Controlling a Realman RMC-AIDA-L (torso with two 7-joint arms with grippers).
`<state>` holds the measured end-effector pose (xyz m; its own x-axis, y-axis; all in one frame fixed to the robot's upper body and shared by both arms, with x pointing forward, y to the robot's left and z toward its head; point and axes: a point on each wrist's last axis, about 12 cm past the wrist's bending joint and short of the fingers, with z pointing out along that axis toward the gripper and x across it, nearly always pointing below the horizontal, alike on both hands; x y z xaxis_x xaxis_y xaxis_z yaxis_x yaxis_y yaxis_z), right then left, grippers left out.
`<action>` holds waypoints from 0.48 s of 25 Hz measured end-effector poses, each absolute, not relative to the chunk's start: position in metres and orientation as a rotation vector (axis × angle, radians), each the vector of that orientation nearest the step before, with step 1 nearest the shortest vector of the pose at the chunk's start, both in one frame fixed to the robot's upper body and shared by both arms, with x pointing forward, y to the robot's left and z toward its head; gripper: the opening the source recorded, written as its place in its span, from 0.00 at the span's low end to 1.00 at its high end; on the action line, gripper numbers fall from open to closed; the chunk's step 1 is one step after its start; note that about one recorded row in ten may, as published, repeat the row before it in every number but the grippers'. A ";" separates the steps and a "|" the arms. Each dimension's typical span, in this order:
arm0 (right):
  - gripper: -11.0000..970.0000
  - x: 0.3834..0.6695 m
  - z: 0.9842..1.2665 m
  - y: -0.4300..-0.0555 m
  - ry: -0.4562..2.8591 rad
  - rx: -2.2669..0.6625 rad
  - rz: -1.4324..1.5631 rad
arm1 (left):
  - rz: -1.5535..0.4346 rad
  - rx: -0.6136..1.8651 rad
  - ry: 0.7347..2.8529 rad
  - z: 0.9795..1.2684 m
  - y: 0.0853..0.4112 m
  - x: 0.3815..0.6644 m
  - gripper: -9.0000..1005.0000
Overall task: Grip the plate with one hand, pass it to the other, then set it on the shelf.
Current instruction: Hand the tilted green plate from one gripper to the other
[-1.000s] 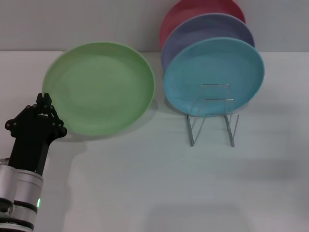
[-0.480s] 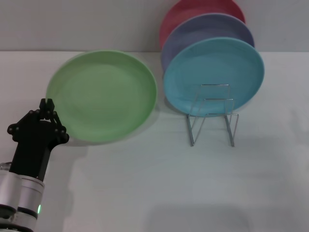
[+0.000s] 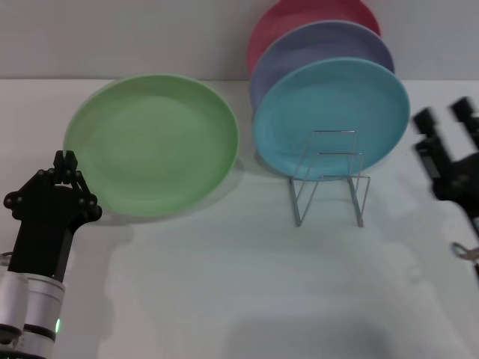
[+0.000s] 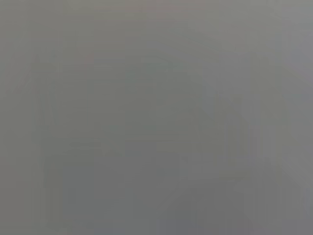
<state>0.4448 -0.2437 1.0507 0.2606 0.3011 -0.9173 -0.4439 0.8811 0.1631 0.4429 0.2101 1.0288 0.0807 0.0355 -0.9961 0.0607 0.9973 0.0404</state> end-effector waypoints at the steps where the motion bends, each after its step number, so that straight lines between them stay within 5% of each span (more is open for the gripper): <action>1: 0.66 0.447 1.051 -0.237 1.214 -0.157 0.516 | -0.020 0.075 1.490 1.029 0.210 0.443 0.05; 12: 0.63 0.479 1.059 -0.173 1.366 -0.323 0.574 | -0.016 0.045 1.480 1.038 0.200 0.442 0.05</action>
<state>0.4790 -0.1729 1.0594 0.0969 0.1970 -0.9756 -0.5594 0.8215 0.1103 0.4416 0.1999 1.0385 0.0912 0.0175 -0.9957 0.0383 0.9990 0.0210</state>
